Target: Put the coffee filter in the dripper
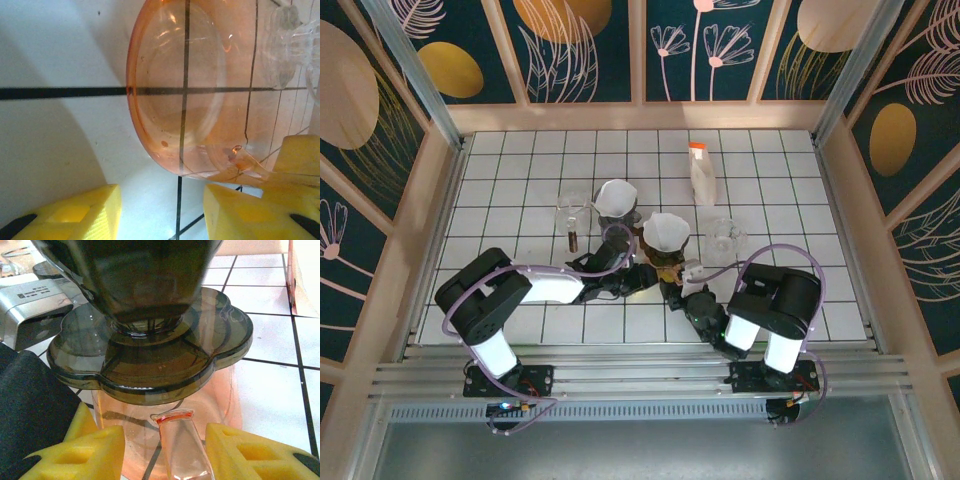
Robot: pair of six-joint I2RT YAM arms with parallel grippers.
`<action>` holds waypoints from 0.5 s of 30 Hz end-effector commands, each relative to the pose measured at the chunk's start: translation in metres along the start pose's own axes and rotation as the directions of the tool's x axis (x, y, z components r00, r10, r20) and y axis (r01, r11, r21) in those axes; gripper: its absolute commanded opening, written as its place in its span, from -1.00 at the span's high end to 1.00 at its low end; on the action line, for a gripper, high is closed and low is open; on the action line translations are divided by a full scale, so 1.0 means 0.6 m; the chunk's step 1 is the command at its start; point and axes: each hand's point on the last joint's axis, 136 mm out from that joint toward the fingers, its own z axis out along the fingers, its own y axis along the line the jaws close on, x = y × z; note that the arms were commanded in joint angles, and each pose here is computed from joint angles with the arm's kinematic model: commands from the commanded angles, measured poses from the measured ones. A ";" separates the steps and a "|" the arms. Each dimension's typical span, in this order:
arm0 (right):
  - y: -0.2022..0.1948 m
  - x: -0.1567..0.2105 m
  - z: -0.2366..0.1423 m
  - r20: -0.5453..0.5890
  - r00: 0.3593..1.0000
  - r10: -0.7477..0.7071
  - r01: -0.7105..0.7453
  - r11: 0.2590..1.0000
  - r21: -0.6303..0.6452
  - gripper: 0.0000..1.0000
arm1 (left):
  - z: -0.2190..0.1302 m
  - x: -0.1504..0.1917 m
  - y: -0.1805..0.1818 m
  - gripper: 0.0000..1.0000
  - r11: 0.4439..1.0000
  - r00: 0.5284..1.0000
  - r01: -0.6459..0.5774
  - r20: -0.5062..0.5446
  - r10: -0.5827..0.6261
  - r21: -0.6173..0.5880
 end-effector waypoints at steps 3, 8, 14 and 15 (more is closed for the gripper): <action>0.003 -0.030 0.024 0.060 0.998 0.034 -0.034 0.999 0.004 0.07 | 0.000 -0.040 -0.003 0.01 0.997 0.990 -0.070 0.126 0.067 0.019; 0.003 -0.031 0.030 0.065 0.997 0.030 -0.030 1.000 0.007 0.07 | -0.013 -0.032 0.003 -0.03 0.998 0.991 -0.061 0.122 0.059 0.017; -0.006 -0.032 0.037 0.066 0.997 0.031 -0.033 0.999 0.024 0.07 | -0.040 -0.012 0.009 -0.07 0.998 0.993 -0.055 0.103 0.052 0.027; -0.006 -0.033 0.039 0.067 0.997 0.032 -0.034 0.999 0.024 0.07 | -0.045 -0.010 0.011 -0.07 0.998 0.993 -0.057 0.101 0.054 0.021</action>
